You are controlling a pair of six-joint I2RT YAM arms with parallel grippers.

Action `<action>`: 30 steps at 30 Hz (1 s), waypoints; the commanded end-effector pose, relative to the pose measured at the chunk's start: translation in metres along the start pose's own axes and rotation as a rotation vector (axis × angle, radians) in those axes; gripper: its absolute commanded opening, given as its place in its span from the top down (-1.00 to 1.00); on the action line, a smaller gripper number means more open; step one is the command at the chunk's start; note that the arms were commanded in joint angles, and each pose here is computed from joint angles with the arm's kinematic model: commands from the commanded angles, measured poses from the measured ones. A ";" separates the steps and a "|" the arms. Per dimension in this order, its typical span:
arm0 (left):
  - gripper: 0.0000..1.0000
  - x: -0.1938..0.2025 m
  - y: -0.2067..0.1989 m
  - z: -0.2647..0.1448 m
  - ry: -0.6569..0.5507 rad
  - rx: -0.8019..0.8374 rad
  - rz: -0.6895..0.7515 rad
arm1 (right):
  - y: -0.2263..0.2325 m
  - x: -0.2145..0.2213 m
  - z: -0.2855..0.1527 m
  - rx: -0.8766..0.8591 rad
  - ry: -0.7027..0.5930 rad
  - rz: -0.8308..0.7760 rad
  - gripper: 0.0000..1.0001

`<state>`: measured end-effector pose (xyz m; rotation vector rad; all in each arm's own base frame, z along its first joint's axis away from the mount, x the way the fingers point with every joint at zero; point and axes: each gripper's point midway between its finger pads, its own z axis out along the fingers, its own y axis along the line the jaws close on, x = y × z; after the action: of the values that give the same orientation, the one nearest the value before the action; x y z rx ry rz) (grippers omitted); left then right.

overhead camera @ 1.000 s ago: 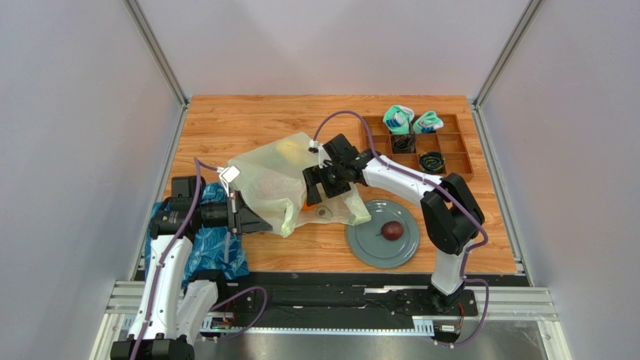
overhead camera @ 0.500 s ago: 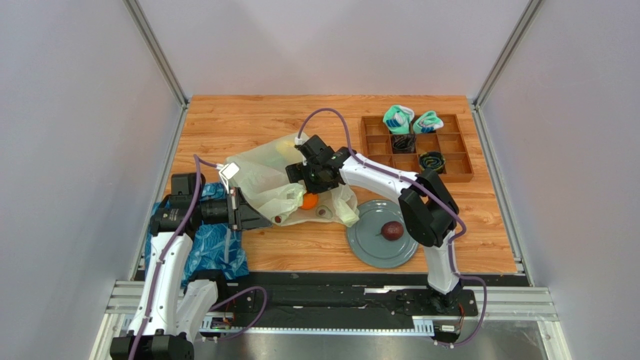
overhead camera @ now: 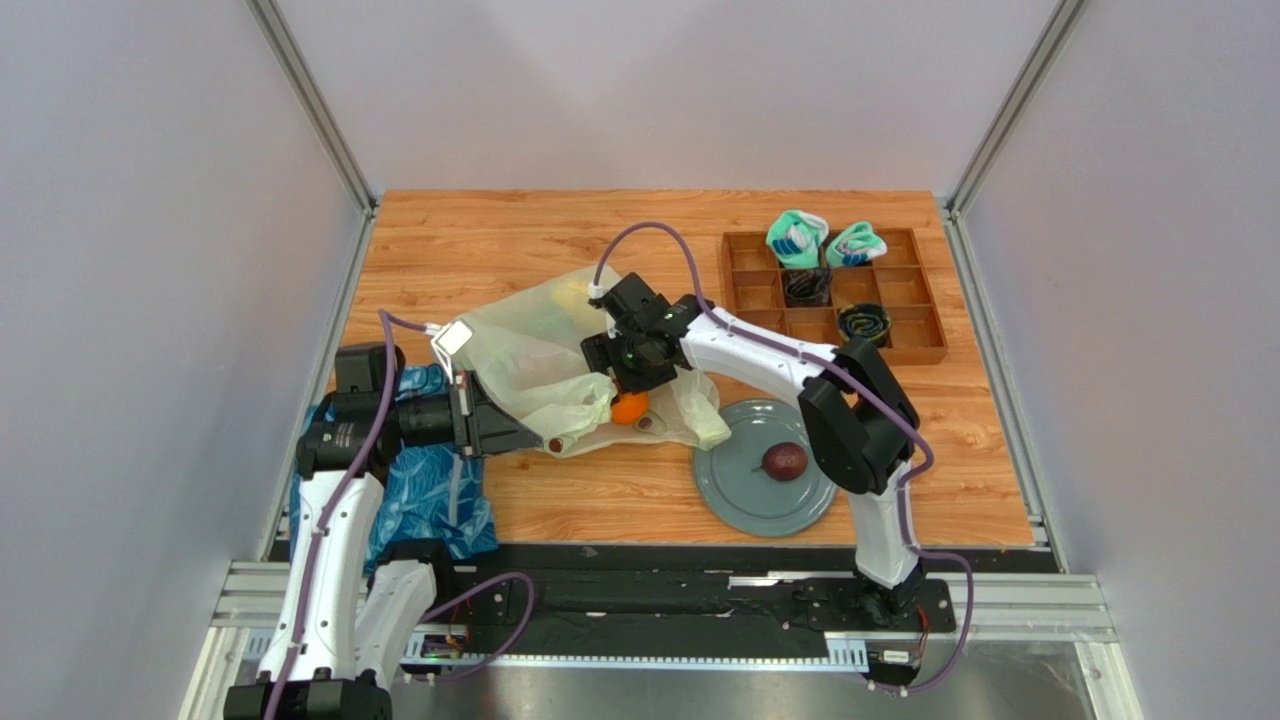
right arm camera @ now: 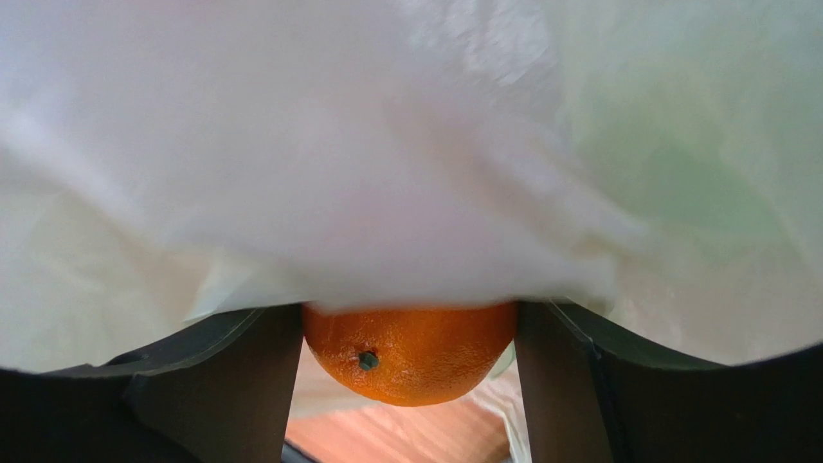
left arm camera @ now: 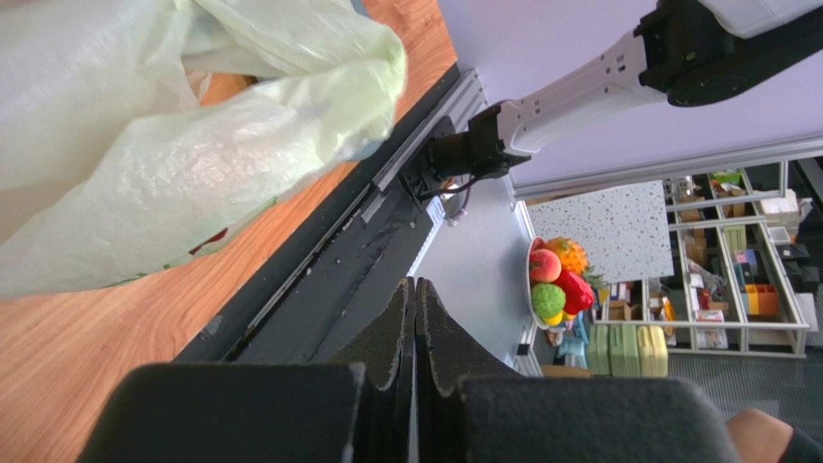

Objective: Take the fake fruits out of the plastic bag

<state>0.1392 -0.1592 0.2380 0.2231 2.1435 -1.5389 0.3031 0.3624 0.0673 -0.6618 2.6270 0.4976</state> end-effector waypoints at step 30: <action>0.89 -0.078 0.020 0.008 -0.115 -0.064 0.019 | -0.170 0.093 -0.136 0.100 -0.061 -0.130 0.06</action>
<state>0.2114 -0.1496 0.2350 0.0858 2.1473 -1.4588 0.2665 0.1296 0.1203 -0.7407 2.5271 0.3567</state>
